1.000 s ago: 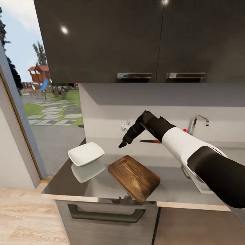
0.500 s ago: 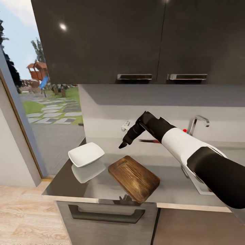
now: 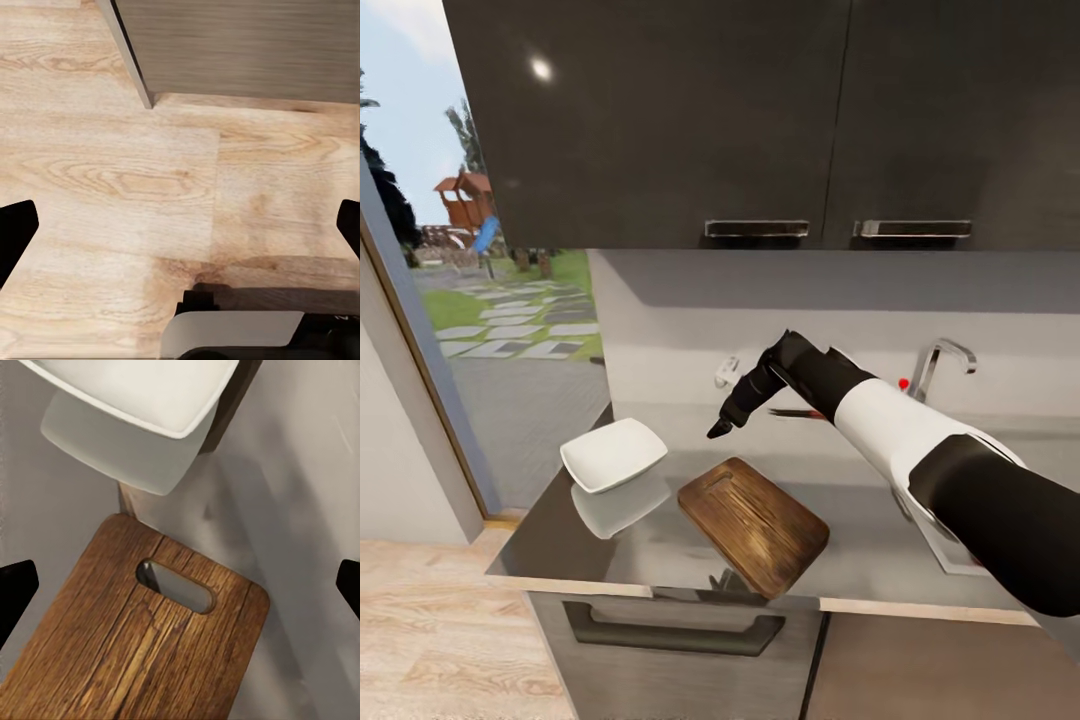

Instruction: In the kitchen, take the Vidalia onion out of the sink, dice it on the chopping board with the paring knife, put the diced onion into the bowl on the countertop, then place both the paring knife and the chopping board into the sink.

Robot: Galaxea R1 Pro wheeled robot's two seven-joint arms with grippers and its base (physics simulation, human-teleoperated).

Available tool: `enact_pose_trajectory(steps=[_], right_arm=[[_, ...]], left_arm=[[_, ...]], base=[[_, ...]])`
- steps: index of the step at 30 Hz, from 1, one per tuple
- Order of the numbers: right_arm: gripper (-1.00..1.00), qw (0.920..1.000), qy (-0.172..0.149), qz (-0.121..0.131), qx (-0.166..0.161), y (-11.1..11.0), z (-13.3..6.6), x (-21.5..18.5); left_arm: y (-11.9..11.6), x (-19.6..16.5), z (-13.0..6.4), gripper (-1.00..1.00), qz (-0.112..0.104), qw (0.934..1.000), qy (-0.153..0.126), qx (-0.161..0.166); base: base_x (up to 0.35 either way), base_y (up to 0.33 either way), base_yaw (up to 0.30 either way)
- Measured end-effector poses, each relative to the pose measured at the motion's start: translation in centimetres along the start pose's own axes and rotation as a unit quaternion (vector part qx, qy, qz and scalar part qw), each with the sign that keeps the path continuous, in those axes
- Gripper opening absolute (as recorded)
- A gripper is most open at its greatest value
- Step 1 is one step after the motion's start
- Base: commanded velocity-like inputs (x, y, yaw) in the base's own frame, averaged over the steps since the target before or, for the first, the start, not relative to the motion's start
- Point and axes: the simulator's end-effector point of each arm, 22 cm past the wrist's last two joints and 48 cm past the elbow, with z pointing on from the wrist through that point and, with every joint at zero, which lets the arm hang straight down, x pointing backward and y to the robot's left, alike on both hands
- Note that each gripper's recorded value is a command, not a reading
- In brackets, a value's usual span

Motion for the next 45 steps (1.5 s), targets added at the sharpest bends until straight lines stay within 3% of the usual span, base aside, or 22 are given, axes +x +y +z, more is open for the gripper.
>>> enact_pose_trajectory(steps=[9,13,26,45], right_arm=[[1.00,0.9999,0.011,0.008,-0.006,-0.3,0.4,1.0],[1.00,0.9998,0.020,-0.009,-0.004,-0.9,1.0,2.6],[1.00,0.9995,0.027,-0.009,-0.015,-0.8,1.3,3.0],[1.00,0.9972,0.058,-0.017,-0.044,2.4,4.4,4.7]], left_arm=[[0.1,0.1,-1.1,1.00,0.001,1.0000,0.007,0.000],[0.1,0.1,-1.5,1.00,0.001,0.9999,0.011,0.000],[0.3,0.2,-3.0,1.00,0.002,0.9998,0.021,0.000],[0.1,0.7,-5.1,1.00,0.003,0.9993,0.036,0.003]], base=[[0.000,0.000,0.000],[0.000,0.000,0.000],[0.000,0.000,0.000],[0.000,0.000,0.000]])
